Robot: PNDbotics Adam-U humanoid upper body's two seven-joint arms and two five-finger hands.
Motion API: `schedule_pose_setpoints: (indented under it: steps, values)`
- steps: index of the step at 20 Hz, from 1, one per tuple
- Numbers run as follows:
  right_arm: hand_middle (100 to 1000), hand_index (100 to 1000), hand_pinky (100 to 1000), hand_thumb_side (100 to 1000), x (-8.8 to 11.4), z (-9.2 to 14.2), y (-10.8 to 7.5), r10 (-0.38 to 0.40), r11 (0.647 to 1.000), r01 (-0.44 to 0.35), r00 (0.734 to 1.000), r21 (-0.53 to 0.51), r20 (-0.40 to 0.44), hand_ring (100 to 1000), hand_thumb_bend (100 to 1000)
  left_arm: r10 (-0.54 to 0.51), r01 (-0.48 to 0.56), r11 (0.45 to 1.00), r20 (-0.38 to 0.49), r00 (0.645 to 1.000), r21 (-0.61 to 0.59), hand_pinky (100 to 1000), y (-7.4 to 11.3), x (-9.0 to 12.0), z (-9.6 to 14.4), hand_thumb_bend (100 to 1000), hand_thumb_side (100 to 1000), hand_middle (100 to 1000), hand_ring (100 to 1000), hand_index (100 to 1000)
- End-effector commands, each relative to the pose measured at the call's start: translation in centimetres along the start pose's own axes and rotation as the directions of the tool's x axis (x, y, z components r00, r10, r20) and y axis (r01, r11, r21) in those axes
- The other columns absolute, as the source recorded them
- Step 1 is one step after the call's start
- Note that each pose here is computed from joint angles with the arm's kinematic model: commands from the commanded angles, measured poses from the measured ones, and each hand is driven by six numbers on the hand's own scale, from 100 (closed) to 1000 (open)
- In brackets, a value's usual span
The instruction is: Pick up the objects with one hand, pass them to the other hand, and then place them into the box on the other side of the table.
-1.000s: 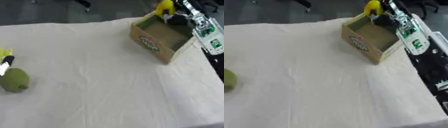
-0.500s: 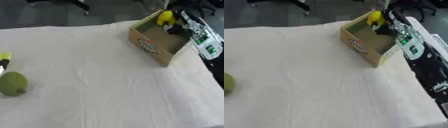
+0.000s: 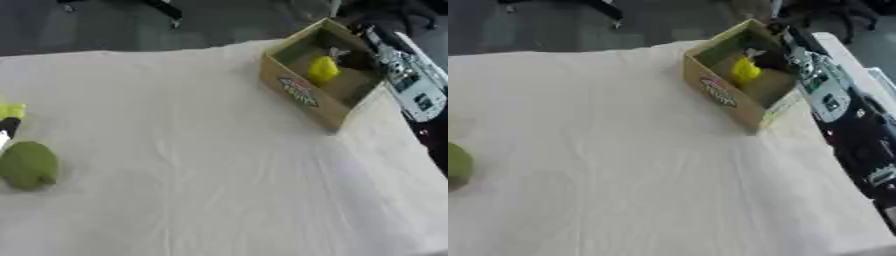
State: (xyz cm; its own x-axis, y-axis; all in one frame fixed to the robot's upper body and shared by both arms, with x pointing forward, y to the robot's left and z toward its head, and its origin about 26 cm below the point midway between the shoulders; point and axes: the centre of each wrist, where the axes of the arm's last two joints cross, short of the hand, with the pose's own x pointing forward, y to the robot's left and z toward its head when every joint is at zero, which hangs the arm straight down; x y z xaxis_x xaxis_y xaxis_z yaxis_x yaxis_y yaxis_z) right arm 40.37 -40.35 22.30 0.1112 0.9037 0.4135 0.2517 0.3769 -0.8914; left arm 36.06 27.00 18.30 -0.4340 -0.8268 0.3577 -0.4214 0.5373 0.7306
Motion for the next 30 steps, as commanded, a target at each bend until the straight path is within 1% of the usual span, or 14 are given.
schedule_pose_setpoints:
  steps: [1,3,5,7,8,9,10,12,13,16,19,23,27,30]
  values:
    - [884,932,969,501,-0.1,-0.1,-1.9,0.025,0.998,-0.025,1.0,-0.052,0.001,937,265,-0.033,0.033,0.999,0.014,0.999,0.029,598,1.5,-0.3,-0.4,529,294,645,591,748]
    - [882,932,970,498,0.0,-0.1,-2.0,0.024,0.998,-0.024,1.0,-0.057,0.002,936,260,-0.034,0.033,0.999,0.013,0.999,0.028,598,1.5,-0.3,-0.4,528,294,645,591,748]
    - [865,925,976,509,0.2,0.0,-2.1,0.003,0.998,-0.002,1.0,-0.066,0.009,925,221,-0.035,0.035,0.999,0.009,0.999,0.034,597,1.5,-0.3,-0.4,528,292,644,591,747]
    - [855,924,985,519,0.6,0.2,-2.5,-0.055,0.994,0.057,0.998,-0.089,0.027,919,171,-0.036,0.036,0.998,0.0,0.999,0.043,597,1.7,-0.5,-0.4,527,292,640,590,747]
    - [846,927,999,533,1.0,0.4,-2.7,-0.095,0.99,0.099,0.995,-0.102,0.041,915,109,-0.037,0.037,0.998,-0.004,0.999,0.046,596,1.8,-0.5,-0.4,498,299,632,590,748]
    - [844,928,1000,545,1.4,0.6,-2.8,-0.138,0.983,0.144,0.989,-0.114,0.06,914,100,-0.038,0.038,0.998,-0.01,0.999,0.049,596,1.9,-0.6,-0.5,526,296,630,590,748]
    - [840,930,1000,591,1.8,0.8,-3.0,-0.183,0.974,0.192,0.98,-0.123,0.084,912,100,-0.038,0.039,0.998,-0.02,0.999,0.05,596,2.0,-0.7,-0.5,525,307,631,590,751]
    - [840,938,1000,639,2.7,1.5,-3.2,-0.265,0.951,0.283,0.955,-0.129,0.136,913,100,-0.041,0.043,0.998,-0.051,0.998,0.044,596,2.3,-1.1,-0.7,529,322,631,590,755]
    - [839,940,1000,605,3.2,1.8,-3.3,-0.298,0.939,0.319,0.941,-0.126,0.162,913,100,-0.045,0.047,0.998,-0.07,0.997,0.036,597,2.5,-1.3,-0.8,529,342,632,590,758]
    - [832,936,1000,581,4.5,2.8,-3.7,-0.353,0.915,0.386,0.907,-0.116,0.23,908,100,-0.038,0.038,0.999,-0.135,0.99,0.002,603,3.3,-2.2,-1.3,525,371,638,594,765]
    - [825,931,1000,568,5.5,3.7,-4.0,-0.373,0.902,0.416,0.886,-0.114,0.277,901,100,-0.047,0.036,0.997,-0.165,0.985,-0.065,613,4.4,-3.1,-2.0,544,398,648,604,772]
    - [823,927,1000,563,6.4,4.4,-4.1,-0.374,0.9,0.421,0.879,-0.112,0.294,899,100,-0.074,0.052,0.976,-0.095,0.993,-0.212,627,6.1,-3.3,-3.2,594,438,663,622,783]
    - [822,925,1000,561,6.8,4.6,-4.2,-0.367,0.904,0.414,0.88,-0.106,0.302,897,100,-0.143,0.125,0.905,-0.013,0.99,-0.407,634,7.9,-3.2,-4.7,619,472,670,644,781]
    - [821,924,1000,562,6.8,4.6,-4.0,-0.36,0.909,0.404,0.884,-0.099,0.298,896,100,-0.193,0.171,0.85,0.007,0.981,-0.498,644,8.8,-3.3,-5.6,632,494,681,661,790]
